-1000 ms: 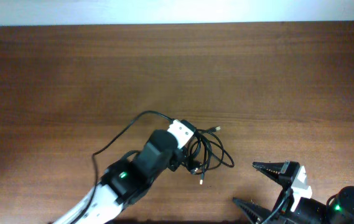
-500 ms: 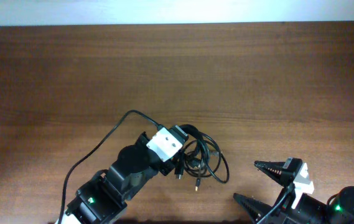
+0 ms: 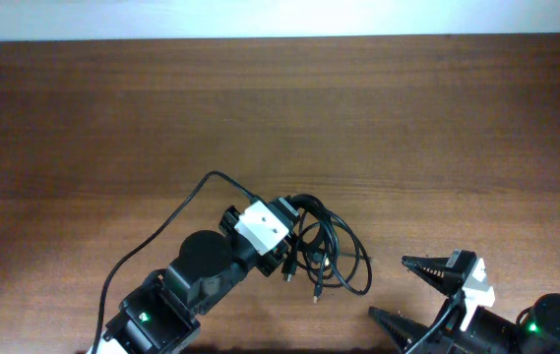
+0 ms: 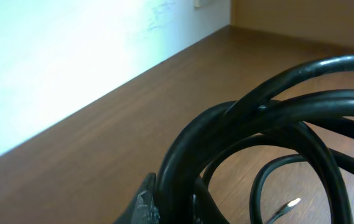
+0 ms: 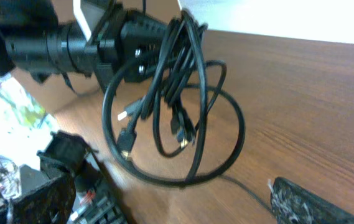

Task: Untangle cables
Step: 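Move the right gripper toward the lifted cable loops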

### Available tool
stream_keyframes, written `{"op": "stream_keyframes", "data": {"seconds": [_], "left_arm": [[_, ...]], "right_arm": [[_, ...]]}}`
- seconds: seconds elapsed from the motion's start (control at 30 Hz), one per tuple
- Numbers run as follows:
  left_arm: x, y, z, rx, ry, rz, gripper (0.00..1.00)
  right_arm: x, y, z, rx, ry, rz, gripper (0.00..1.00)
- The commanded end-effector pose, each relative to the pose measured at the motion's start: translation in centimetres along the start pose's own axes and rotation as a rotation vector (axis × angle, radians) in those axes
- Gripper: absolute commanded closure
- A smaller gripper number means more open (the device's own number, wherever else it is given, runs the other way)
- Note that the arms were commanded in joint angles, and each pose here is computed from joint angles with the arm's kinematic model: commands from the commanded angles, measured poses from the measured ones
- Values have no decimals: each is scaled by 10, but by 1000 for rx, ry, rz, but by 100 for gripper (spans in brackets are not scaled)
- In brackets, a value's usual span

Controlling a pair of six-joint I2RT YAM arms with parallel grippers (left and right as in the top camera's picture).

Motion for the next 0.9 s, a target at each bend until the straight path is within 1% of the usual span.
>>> {"op": "stream_keyframes", "data": {"seconds": [0.0, 0.13, 0.17, 0.27, 0.3, 0.33, 0.43, 0.5, 0.57, 0.6, 0.87], "left_arm": [[17, -7, 5, 10, -227, -66, 100], [27, -10, -15, -201, -226, -125, 100], [28, -11, -18, -235, -224, -130, 100], [29, -12, -24, -292, -240, -136, 100], [29, -13, -25, -305, -240, -137, 100], [29, -12, -25, -306, -254, -132, 100], [28, -9, -25, -307, -254, -126, 100], [27, -8, -26, -311, -255, -120, 100], [27, -8, -26, -311, -255, -120, 100], [27, -8, -26, -311, -255, -121, 100], [23, -2, -27, -314, -258, -97, 100]], "right_arm": [[0, -3, 4, -4, -160, -4, 1], [1, -3, 3, -11, -230, -9, 2], [2, -3, 3, -13, -234, -12, 6], [3, -3, 2, -24, -241, -19, 11], [4, -4, 0, -46, -242, -21, 15], [4, -4, -2, -65, -242, -22, 24], [5, -4, -3, -75, -243, -23, 31], [5, -4, -3, -75, -245, -25, 41], [5, -4, -3, -74, -265, -24, 53], [5, -4, -3, -75, -275, -24, 56], [11, -4, -2, -73, -307, -53, 52]]}}
Point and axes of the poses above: each gripper's point midway between its finger pads, its own y axis out along the fingers, its own z axis along the line the jaws close on, x = y × z, the point moved 7 cm from there along -y, back along the fingers, and after that the axes turned 8 degrees about y, right-handed, at the moved point
